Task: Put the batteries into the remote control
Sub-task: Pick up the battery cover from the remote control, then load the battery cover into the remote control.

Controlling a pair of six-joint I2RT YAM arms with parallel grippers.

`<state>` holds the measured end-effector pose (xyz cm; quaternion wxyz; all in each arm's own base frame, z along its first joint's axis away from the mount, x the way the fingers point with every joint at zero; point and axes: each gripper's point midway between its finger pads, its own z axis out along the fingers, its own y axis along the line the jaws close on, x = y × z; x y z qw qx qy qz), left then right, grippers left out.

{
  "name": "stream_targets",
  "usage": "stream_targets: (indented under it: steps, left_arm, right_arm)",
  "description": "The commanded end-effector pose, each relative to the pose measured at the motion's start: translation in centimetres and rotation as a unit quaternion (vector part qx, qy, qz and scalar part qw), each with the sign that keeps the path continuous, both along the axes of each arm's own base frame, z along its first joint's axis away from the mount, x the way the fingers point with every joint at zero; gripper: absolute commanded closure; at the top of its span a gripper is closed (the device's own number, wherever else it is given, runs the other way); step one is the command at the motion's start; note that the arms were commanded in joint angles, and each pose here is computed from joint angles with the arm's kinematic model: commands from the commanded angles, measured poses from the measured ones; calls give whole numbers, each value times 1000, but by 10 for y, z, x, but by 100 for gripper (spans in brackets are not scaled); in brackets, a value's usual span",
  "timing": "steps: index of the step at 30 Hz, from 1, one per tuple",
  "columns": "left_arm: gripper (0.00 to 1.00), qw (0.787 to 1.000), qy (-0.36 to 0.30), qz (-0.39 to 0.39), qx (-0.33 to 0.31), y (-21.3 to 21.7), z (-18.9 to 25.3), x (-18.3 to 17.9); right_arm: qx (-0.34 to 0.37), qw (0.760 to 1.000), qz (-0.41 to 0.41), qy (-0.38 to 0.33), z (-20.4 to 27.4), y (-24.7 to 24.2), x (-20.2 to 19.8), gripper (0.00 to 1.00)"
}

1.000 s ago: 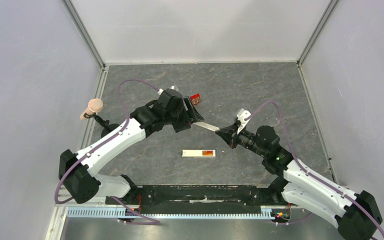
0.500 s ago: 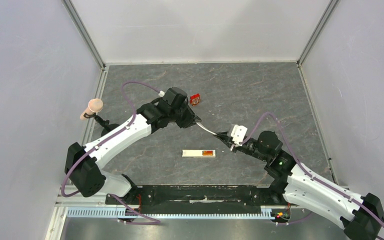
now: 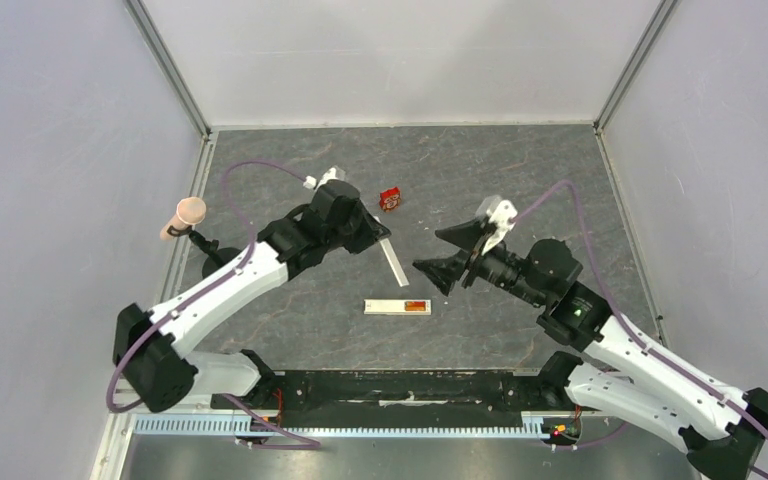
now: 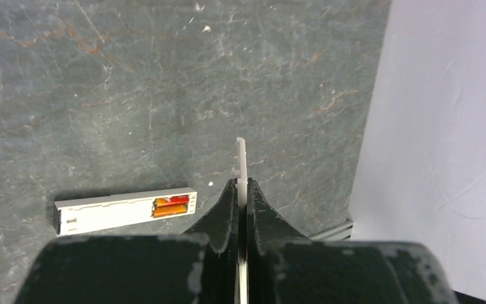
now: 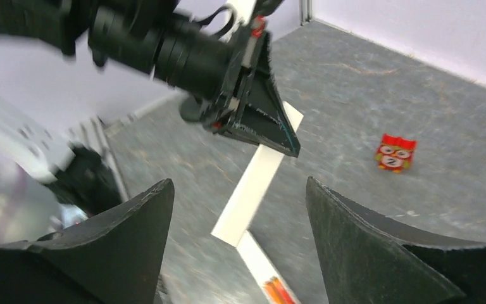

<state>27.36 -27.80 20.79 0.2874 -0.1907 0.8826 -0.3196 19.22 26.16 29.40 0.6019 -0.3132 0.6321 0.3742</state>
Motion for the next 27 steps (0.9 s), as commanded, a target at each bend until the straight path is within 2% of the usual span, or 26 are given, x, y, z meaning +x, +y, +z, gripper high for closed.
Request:
stream_targets:
  steps: [1, 4, 6, 11, 17, 21, 25, 27]
  left_arm:
    - [98, 987, -149, 33, -43, 18, 65, 18]
    - [98, 974, -204, 51, -85, 25, 95, 18]
    - [98, 964, -234, 60, -113, 29, 114, 17]
    - [98, 949, -266, 81, -149, 40, 139, 12]
    - [98, 933, -281, 99, -201, 41, 156, 13]
    - [98, 930, -284, 94, -214, 35, 160, 15]
    - [98, 925, -287, 89, -233, 31, 158, 15]
    - [98, 923, -288, 92, -237, 32, 156, 15]
  right_arm:
    - [142, 966, -75, 204, 22, -1, 10, 20]
    - [211, 921, -90, 314, 17, 6, 13, 17]
    - [260, 895, -81, 353, 22, 11, 14, 14]
    - [393, 836, -53, 379, 51, 7, 19, 11]
    - [460, 778, -9, 427, 57, 16, 22, 12]
    - [485, 758, 20, 435, 70, 22, 24, 17]
    - [457, 766, 27, 451, 72, 36, 24, 36]
    - [463, 760, 27, 454, 71, 36, 25, 41]
